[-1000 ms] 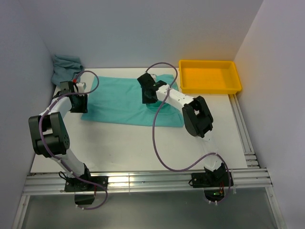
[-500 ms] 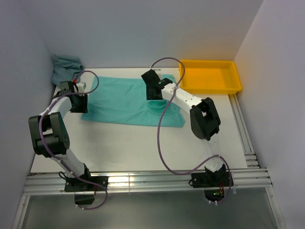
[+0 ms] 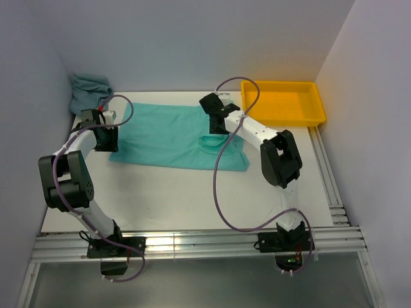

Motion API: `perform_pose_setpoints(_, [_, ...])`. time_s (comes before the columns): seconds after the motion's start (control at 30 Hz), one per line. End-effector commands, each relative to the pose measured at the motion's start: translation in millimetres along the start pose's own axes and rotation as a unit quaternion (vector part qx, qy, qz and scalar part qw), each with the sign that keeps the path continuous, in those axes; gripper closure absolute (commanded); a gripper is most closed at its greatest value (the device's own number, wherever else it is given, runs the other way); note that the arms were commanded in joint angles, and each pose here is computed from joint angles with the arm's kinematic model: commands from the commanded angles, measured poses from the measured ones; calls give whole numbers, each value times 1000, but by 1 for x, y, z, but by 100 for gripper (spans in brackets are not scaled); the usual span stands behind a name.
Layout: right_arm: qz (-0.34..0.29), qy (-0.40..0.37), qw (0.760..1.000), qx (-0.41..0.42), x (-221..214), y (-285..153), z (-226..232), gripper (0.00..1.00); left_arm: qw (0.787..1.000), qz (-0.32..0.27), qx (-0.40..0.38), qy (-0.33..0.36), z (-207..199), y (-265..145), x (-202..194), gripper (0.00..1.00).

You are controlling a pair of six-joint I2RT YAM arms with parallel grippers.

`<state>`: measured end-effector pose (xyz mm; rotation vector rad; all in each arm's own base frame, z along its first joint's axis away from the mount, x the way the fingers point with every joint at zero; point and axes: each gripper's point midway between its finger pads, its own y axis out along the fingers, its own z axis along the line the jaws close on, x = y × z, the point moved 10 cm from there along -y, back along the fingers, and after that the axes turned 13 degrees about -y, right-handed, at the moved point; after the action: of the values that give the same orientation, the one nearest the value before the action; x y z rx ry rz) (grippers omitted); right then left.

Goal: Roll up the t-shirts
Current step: Fold the tshirt

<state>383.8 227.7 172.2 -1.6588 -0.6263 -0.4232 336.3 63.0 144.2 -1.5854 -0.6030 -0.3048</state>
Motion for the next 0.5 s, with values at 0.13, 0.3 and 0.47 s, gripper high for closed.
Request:
perform_pose_setpoints(0.13, [22, -10, 999, -43, -6, 14, -8, 59, 999, -35, -13, 10, -3, -13, 19, 51])
perform_pose_setpoints(0.3, [32, -16, 998, -58, -13, 17, -12, 59, 999, -33, -14, 7, -3, -11, 19, 51])
perform_pose_setpoints(0.47, [40, -17, 997, -66, -20, 20, -17, 60, 999, -32, -15, 7, -3, -9, 19, 51])
